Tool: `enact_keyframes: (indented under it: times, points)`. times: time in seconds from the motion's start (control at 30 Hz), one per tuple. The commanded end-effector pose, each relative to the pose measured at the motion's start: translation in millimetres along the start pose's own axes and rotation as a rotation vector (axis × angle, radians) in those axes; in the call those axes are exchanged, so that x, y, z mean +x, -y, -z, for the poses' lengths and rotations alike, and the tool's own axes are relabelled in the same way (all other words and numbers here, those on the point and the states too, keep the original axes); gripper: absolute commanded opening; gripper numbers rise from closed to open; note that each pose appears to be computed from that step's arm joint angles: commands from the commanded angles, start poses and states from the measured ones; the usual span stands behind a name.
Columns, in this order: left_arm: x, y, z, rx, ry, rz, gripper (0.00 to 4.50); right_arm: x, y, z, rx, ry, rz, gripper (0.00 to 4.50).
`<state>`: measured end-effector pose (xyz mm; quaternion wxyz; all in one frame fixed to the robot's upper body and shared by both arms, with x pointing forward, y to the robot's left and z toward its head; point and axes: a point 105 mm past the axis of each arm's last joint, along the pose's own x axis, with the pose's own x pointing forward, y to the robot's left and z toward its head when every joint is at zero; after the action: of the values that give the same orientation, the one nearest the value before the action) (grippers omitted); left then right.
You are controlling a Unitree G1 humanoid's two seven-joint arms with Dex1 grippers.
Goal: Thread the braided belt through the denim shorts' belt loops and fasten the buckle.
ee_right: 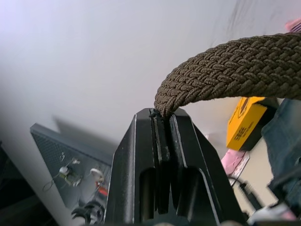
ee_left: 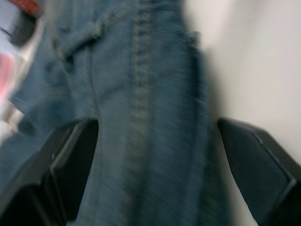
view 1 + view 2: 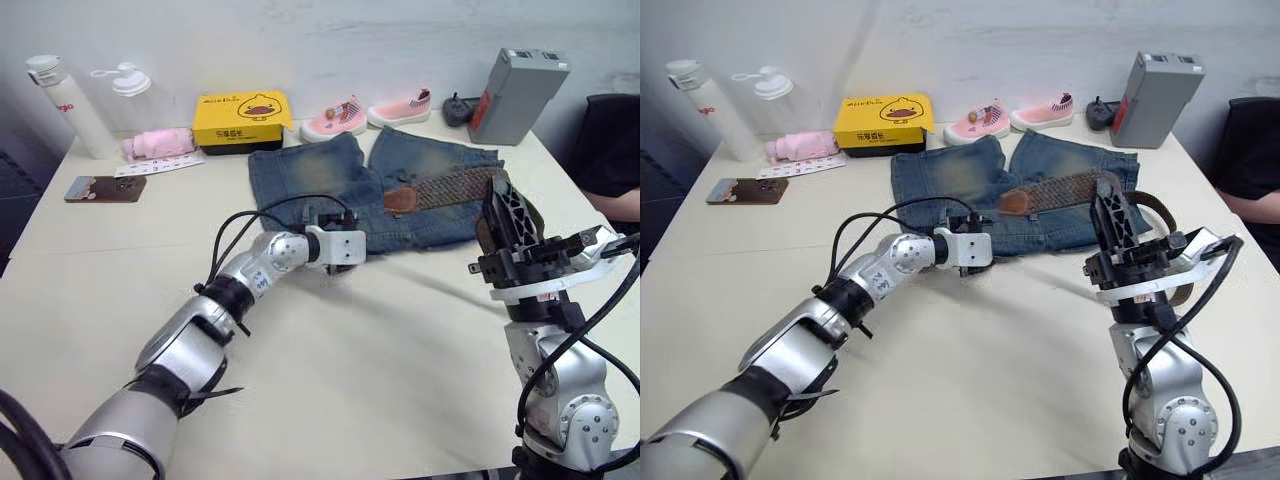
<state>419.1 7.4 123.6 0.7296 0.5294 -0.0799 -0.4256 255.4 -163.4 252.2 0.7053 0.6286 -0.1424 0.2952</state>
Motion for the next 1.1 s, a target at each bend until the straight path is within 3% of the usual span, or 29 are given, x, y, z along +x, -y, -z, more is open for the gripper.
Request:
enact_keyframes:
  times: [0.03,0.27,0.43,0.57,0.77,0.83,0.9,0.97,1.07,1.1]
  points:
    - [-3.7,4.2,34.7,0.017,-0.135,-0.030,3.19,-0.7,-16.1,5.1,-0.004,-0.012,-0.061,0.00]
    - [-10.5,12.1,47.9,0.001,-0.149,-0.019,0.28,-7.4,-13.3,1.5,-0.006,0.004,-0.051,0.00]
    - [-30.3,16.0,57.0,-0.122,-0.090,-0.041,0.28,-7.7,-12.4,0.1,-0.013,0.008,-0.054,0.00]
    - [-77.8,42.2,65.9,-0.164,-0.037,-0.001,0.28,-5.5,-15.2,-7.1,-0.039,0.028,-0.056,0.00]
    - [-179.8,93.2,68.5,-0.203,-0.095,0.042,0.28,-3.5,-12.2,-14.4,-0.155,-0.021,0.016,0.00]
    - [-224.6,119.0,65.2,-0.244,-0.122,0.072,0.28,-1.4,-3.8,-14.3,-0.206,-0.063,0.097,0.00]
    - [-250.6,137.7,60.2,-0.251,-0.144,0.118,0.28,-1.5,1.5,-10.7,-0.238,-0.109,0.144,0.00]
    - [-271.1,155.9,63.2,-0.269,-0.185,0.160,0.28,-4.4,8.2,-2.0,-0.264,-0.175,0.184,0.00]
    - [-279.2,158.8,68.8,-0.311,-0.218,0.129,0.28,-9.1,18.6,6.8,-0.257,-0.232,0.238,0.00]
    - [-280.1,162.9,68.5,-0.290,-0.218,0.156,0.65,-11.4,24.0,10.5,-0.256,-0.257,0.264,0.00]
